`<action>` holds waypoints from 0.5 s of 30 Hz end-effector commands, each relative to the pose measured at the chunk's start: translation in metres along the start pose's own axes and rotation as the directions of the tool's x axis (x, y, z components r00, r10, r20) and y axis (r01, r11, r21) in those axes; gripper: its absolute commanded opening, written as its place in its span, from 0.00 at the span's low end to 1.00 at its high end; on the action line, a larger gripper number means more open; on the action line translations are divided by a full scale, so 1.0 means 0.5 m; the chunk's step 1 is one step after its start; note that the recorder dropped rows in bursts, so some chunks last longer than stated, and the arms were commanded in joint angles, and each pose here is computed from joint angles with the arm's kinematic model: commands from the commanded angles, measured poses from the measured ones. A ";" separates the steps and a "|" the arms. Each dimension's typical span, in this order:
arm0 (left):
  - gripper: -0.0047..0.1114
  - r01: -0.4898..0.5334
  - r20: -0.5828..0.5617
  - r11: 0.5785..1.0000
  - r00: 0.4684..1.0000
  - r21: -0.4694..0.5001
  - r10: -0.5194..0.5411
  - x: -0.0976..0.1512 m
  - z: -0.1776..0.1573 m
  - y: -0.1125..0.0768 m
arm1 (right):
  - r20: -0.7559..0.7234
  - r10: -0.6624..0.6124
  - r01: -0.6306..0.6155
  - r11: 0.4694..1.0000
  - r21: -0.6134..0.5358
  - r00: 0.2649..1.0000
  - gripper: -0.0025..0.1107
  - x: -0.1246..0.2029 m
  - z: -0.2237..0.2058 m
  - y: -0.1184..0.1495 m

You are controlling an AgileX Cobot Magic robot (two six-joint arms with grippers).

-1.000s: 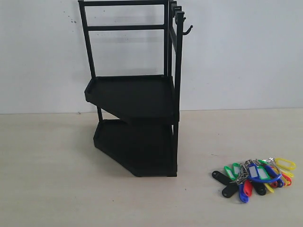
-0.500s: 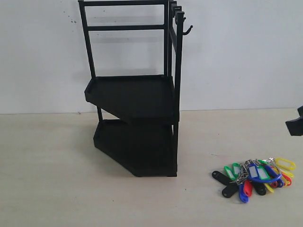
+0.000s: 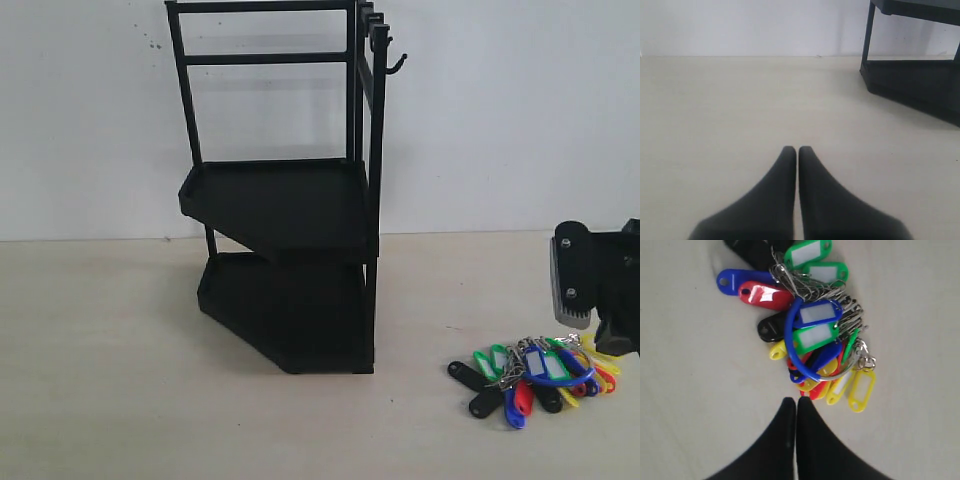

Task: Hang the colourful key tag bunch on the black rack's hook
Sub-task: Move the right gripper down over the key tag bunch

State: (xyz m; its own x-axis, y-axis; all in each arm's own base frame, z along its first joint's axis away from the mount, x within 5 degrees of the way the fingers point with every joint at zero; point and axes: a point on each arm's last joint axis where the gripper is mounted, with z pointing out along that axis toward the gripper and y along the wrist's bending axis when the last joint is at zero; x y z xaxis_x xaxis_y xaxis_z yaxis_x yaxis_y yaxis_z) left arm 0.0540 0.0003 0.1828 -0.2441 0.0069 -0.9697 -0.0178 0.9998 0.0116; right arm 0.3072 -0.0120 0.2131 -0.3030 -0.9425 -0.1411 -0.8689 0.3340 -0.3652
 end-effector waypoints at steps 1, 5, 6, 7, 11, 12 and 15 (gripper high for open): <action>0.08 0.020 0.019 1.000 1.000 -0.002 -0.020 -0.004 -0.001 0.000 | -0.027 0.121 -0.123 0.991 -0.049 0.992 0.10 0.003 0.021 0.002; 0.08 0.020 0.019 1.000 1.000 -0.002 -0.020 -0.004 -0.001 0.000 | -0.035 0.149 -0.151 0.983 -0.107 0.988 0.46 0.002 0.047 0.010; 0.08 0.020 0.019 1.000 1.000 -0.002 -0.020 -0.004 -0.001 0.000 | -0.036 0.135 -0.138 0.984 -0.115 0.990 0.50 0.003 0.051 0.011; 0.08 0.020 0.019 1.000 1.000 -0.002 -0.020 -0.004 -0.001 0.000 | -0.037 0.096 -0.100 0.986 -0.131 0.995 0.56 0.003 0.060 0.013; 0.08 0.020 0.019 1.000 1.000 -0.002 -0.020 -0.004 -0.001 0.000 | -0.025 0.041 -0.043 0.994 -0.105 0.999 0.57 0.003 0.084 0.006; 0.08 0.020 0.019 1.000 1.000 -0.002 -0.020 -0.004 -0.001 0.000 | -0.018 0.032 -0.033 0.996 -0.082 0.999 0.57 0.002 0.091 0.002; 0.08 0.020 0.019 1.000 1.000 -0.002 -0.020 -0.004 -0.001 0.000 | -0.010 0.003 -0.004 0.999 -0.050 1.000 0.57 0.002 0.112 -0.005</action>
State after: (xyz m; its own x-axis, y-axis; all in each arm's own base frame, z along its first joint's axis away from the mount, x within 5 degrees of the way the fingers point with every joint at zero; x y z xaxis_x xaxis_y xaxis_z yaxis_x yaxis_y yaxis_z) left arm 0.0540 0.0003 0.1828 -0.2441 0.0069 -0.9697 -0.0178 0.9998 0.0116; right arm 0.3244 -0.0121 0.1646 -0.3316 -0.9341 -0.1324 -0.8904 0.3563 -0.2832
